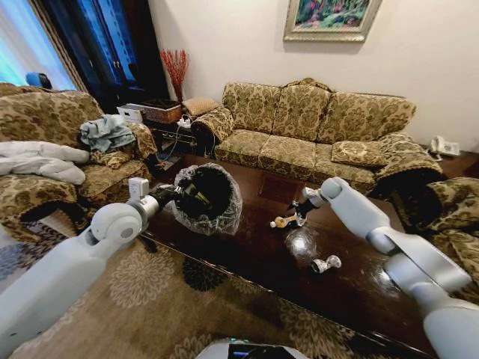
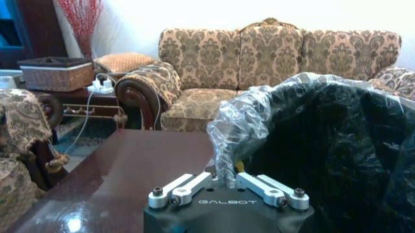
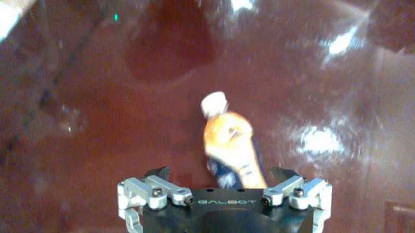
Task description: Move to the front of the table and place the trash on the table into the trash bin.
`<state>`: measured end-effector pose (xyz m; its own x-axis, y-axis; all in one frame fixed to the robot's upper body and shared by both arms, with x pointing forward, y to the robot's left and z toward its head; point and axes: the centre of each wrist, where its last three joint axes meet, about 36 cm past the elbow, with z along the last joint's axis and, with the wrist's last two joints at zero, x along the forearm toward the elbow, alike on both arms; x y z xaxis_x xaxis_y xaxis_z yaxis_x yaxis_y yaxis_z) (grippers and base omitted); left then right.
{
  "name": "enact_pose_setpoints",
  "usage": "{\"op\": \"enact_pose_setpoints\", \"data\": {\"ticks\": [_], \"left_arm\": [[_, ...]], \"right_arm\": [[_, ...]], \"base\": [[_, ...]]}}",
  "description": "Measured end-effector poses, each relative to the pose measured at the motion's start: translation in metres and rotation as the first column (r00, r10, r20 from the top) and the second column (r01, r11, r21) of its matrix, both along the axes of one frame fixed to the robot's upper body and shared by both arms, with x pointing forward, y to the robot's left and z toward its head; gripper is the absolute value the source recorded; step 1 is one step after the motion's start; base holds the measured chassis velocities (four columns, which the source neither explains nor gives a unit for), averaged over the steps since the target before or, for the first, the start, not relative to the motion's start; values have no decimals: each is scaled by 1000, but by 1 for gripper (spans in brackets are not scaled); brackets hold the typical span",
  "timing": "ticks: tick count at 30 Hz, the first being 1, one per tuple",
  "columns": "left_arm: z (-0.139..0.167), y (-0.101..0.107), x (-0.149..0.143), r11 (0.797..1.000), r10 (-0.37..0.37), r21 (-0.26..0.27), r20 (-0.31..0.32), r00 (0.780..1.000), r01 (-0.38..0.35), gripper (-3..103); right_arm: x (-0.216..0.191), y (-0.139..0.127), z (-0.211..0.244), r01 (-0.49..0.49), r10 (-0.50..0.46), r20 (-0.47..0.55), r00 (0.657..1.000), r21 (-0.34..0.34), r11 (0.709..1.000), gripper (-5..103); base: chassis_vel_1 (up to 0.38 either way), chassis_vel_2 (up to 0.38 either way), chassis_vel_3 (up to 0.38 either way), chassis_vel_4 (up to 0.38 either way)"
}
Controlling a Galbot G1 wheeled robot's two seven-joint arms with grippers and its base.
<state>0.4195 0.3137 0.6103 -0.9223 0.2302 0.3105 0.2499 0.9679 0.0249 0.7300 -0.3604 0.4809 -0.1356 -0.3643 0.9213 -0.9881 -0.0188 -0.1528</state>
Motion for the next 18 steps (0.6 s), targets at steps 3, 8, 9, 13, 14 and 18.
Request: {"op": "enact_pose_setpoints", "data": {"ticks": [3, 8, 9, 13, 14, 18], "left_arm": [[1, 2, 1, 1000, 3, -6, -2, 1000, -3, 2], [1, 3, 1, 1000, 6, -6, -3, 1000, -6, 2], [1, 3, 2, 1000, 6, -6, -3, 1000, -6, 2], [2, 4, 2, 1000, 7, -5, 0, 1000, -7, 2], [3, 5, 2, 1000, 9, -5, 1, 1000, -9, 2], [5, 6, 1, 1000, 10, -7, 3, 1000, -10, 2]], "right_arm": [[4, 4, -6, 12, -12, -8, 1000, -39, 999, 100], [5, 7, -13, 54, -54, 7, 999, -10, 998, 100], [5, 8, -15, 73, -73, 16, 997, 12, 997, 100], [4, 11, -20, 84, -84, 28, 996, 19, 996, 100], [3, 12, -24, 85, -86, 27, 996, 19, 996, 100], [-2, 15, -33, 73, -73, 14, 997, 8, 997, 100]], "base": [[0, 0, 0, 0], [0, 0, 0, 0], [0, 0, 0, 0], [0, 0, 0, 0], [0, 0, 0, 0], [0, 0, 0, 0]]}}
